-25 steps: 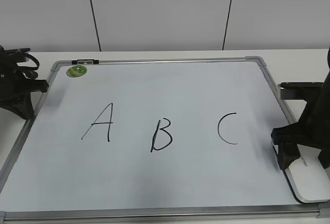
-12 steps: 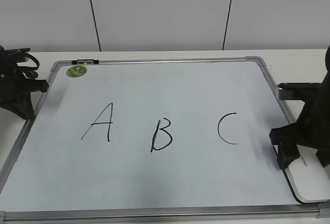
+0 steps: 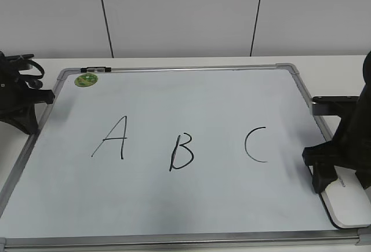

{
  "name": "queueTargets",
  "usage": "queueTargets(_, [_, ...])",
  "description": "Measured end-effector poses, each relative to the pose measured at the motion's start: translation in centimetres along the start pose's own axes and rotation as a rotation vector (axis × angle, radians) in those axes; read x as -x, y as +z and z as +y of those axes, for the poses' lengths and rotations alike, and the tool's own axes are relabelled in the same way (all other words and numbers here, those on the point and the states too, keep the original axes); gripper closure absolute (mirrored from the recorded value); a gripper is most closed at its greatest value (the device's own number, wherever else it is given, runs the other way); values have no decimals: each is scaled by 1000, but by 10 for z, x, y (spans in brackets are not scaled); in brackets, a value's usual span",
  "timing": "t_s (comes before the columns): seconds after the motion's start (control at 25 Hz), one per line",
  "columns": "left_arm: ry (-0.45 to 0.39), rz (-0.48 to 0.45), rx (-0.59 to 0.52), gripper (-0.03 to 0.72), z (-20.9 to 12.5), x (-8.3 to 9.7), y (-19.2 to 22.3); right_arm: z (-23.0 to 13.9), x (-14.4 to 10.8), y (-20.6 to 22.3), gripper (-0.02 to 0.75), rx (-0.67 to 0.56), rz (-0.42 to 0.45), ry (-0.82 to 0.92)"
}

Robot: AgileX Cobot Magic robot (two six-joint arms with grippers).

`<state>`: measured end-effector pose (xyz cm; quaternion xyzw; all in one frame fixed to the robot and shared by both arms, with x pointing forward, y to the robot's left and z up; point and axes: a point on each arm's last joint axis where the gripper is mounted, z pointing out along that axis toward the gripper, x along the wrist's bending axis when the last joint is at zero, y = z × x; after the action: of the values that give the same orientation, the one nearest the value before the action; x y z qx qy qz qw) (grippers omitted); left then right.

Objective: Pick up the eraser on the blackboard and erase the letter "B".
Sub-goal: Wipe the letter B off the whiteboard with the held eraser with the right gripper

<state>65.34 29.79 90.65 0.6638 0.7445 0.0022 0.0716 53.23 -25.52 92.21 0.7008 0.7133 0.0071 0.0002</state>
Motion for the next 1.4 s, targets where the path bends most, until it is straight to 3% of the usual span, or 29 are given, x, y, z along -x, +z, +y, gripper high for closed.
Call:
queueTargets(0.2, [0, -1, 0, 677, 0, 0, 0, 0, 1, 0, 199, 1, -8, -8])
queueTargets(1.4, [-1, -2, 0, 676, 0, 0, 0, 6, 0, -8, 204, -36, -8, -4])
